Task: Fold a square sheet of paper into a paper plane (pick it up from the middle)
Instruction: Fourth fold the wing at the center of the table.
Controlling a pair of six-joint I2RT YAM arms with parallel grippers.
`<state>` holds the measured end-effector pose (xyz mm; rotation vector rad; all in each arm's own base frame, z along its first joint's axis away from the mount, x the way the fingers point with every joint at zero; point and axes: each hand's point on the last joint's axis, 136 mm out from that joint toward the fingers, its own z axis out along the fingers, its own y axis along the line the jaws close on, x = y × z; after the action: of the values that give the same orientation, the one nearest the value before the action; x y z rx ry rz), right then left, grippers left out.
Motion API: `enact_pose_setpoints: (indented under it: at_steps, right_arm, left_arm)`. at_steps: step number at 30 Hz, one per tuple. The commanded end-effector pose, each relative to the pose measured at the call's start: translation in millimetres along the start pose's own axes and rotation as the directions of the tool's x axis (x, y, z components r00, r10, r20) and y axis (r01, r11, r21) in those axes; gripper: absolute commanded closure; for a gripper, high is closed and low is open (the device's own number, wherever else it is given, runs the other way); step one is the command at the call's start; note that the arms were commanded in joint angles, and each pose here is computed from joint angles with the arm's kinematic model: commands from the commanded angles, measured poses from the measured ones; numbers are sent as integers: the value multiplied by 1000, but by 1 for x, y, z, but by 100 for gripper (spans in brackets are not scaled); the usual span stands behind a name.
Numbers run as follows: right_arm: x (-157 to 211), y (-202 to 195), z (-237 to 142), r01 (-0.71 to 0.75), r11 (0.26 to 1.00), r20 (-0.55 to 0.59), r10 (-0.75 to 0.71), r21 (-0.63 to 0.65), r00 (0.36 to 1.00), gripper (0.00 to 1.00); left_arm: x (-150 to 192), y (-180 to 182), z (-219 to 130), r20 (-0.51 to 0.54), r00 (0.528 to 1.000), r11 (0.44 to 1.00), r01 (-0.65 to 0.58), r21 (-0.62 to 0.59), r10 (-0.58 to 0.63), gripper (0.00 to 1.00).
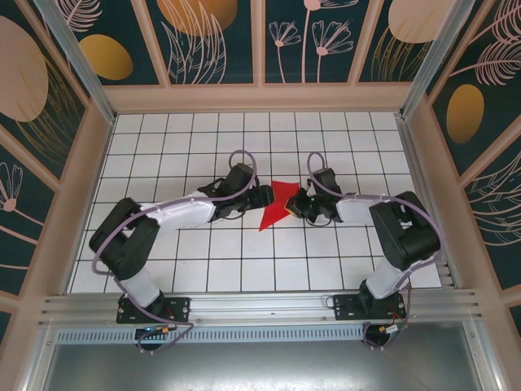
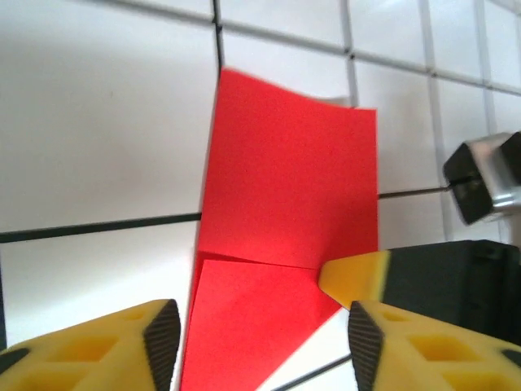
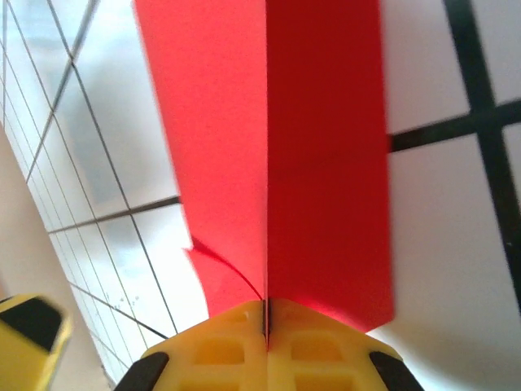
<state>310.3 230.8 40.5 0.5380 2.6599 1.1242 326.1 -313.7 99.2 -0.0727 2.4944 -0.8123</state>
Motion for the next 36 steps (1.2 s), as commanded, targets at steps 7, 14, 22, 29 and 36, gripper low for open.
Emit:
enact_pose_setpoints:
  at_steps: [7, 14, 22, 29, 36]
  right_arm:
    - [-13, 5, -31, -126, 985, 142, 108, 120, 984, 100]
    - [-8, 5, -29, -257, 959, 169, 236, 116, 957, 100]
    - [-4, -8, -23, -390, 909, 150, 370, 149, 917, 100]
    - [-6, -8, -27, -424, 889, 134, 405, 172, 904, 100]
    - [-5, -7, -25, -424, 888, 98, 413, 179, 906, 100]
  left_arm:
    - [-23, -17, -34, 166, 968, 975, -206, 87, 190, 13]
    - [-5, -27, -33, 216, 911, 897, -394, 200, 352, 11]
    - [9, -21, -16, 233, 844, 832, -525, 178, 482, 19]
    - [19, -18, 12, 185, 780, 774, -622, 121, 597, 19]
    - [39, -35, 32, 178, 702, 679, -712, 180, 689, 19]
